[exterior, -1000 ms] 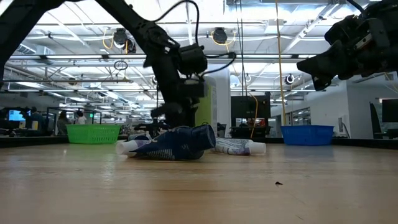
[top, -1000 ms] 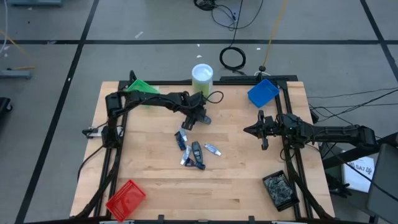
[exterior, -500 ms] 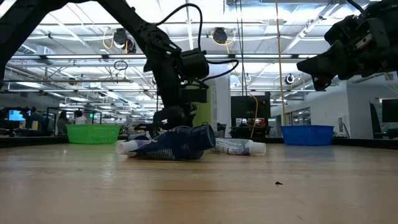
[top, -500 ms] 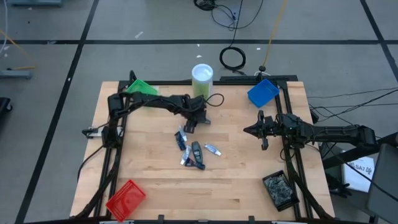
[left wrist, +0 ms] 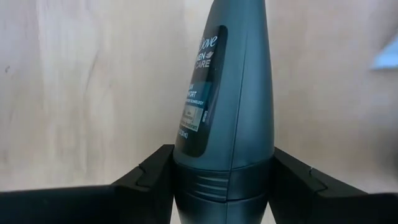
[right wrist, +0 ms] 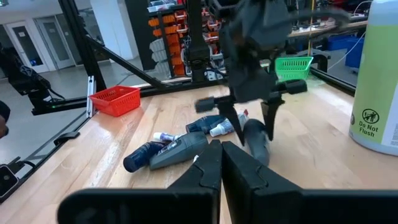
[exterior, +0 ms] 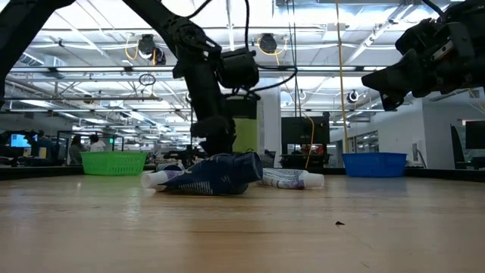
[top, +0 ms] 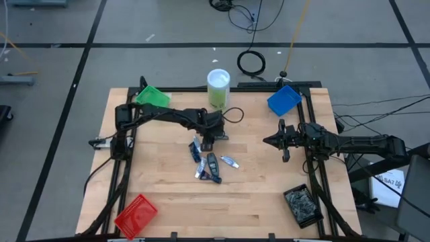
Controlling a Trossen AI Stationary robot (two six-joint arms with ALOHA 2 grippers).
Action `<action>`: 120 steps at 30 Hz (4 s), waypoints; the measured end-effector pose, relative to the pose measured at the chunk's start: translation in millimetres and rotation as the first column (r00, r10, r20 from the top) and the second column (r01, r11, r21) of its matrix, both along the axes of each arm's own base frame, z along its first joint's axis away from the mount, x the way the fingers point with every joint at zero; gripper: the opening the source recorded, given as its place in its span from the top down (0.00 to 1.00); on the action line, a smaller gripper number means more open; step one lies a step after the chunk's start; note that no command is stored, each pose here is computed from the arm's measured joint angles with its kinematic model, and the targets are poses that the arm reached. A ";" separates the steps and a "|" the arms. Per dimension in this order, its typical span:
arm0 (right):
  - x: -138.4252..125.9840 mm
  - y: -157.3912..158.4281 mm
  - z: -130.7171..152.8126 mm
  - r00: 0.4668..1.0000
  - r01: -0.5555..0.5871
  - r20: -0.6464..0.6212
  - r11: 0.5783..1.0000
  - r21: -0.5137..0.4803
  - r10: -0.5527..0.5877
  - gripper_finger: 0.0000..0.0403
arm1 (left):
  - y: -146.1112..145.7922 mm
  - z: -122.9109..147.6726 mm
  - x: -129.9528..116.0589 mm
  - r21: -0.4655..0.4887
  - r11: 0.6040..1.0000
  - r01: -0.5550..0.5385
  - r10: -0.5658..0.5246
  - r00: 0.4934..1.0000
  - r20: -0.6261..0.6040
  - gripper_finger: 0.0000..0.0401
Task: Pick & Place Travel size toiletries
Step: Put the top black deodorant into the green bin
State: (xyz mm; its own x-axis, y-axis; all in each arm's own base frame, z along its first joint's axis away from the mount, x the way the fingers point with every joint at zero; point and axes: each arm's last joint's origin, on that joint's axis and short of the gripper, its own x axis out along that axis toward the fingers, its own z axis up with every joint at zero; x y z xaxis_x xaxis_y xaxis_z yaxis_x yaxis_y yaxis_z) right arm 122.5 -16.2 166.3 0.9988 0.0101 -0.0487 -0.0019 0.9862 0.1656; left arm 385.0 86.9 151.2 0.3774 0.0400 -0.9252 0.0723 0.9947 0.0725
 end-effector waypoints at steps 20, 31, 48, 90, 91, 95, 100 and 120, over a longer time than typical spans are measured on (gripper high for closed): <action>0.0 0.0 -0.7 1.000 0.001 -0.008 1.000 0.015 -0.001 1.00 | -23.6 99.3 -70.7 -0.125 0.990 0.070 -0.006 0.894 0.448 0.54; 0.1 0.0 -1.1 1.000 0.002 -0.011 1.000 0.015 -0.001 1.00 | -41.8 72.8 -157.9 -0.149 0.981 -0.123 0.192 0.713 0.675 0.54; 0.1 -0.1 -1.1 1.000 0.002 -0.011 1.000 0.013 -0.002 1.00 | -50.9 41.6 -229.6 -0.164 0.881 -0.444 0.380 0.458 0.803 0.54; 0.1 -0.1 -1.3 1.000 0.002 -0.013 1.000 0.009 -0.002 1.00 | 53.4 56.9 -296.7 -0.090 0.073 -0.993 0.916 0.031 0.401 0.55; 0.1 -0.1 -1.2 1.000 0.002 -0.012 1.000 0.008 -0.002 1.00 | 57.0 54.9 -295.1 -0.091 0.061 -0.994 0.916 0.020 0.400 0.55; 0.1 -0.1 -1.1 1.000 0.002 -0.011 1.000 0.008 -0.002 1.00 | 60.0 47.7 -289.6 -0.018 0.014 -1.000 0.915 0.005 0.403 0.53; 0.1 -0.2 -1.1 1.000 0.005 -0.011 1.000 0.008 -0.005 1.00 | 59.7 45.0 -285.6 -0.024 0.008 -1.000 0.919 -0.002 0.395 0.51; 0.1 -0.1 -1.1 1.000 0.002 -0.011 1.000 0.005 -0.002 1.00 | 59.9 41.5 -262.6 -0.139 0.001 -0.990 0.898 -0.061 0.437 0.52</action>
State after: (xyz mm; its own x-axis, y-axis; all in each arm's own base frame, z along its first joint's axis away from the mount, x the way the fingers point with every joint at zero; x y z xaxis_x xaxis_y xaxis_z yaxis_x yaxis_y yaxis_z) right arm 122.6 -16.3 165.2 0.9982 0.0081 -0.0592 0.0021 0.9854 0.1704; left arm 122.3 146.8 192.7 0.0533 0.7467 -0.6630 -0.9985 0.0336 -0.0424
